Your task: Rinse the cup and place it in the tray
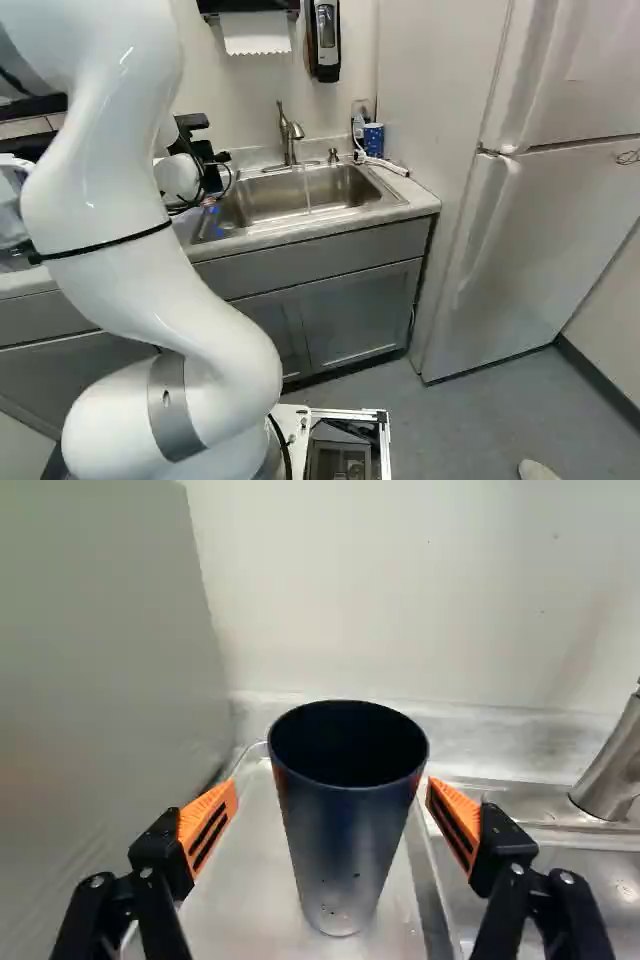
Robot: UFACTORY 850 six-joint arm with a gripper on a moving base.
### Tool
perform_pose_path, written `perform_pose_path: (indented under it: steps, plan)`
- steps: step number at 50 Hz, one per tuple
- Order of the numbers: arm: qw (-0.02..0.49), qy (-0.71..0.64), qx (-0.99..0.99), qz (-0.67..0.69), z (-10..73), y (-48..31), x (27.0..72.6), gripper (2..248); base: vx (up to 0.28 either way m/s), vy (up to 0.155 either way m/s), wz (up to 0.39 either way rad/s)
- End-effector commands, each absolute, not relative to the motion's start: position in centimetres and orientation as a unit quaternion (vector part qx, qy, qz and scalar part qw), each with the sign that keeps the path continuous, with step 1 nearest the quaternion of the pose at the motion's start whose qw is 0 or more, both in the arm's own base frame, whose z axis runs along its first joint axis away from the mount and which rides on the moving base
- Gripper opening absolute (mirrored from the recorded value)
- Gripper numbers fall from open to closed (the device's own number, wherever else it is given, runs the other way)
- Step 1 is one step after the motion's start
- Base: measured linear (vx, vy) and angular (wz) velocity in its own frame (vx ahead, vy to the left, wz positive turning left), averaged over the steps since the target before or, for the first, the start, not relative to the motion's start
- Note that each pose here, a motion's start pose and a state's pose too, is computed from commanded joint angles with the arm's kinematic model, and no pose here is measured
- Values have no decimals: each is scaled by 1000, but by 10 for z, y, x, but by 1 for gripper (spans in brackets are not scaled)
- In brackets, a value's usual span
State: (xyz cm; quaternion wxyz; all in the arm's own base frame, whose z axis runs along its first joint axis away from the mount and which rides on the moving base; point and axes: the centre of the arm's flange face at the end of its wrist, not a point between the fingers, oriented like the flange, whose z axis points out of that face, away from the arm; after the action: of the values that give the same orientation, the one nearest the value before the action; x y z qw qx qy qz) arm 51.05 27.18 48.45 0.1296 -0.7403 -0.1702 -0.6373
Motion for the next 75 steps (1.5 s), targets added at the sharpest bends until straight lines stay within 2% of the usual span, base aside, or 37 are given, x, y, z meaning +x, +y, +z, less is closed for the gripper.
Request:
perform_pose_path:
  steps: [75]
  plan:
    - [125,-150,-728,-657,559,239,500,247,0,0,0]
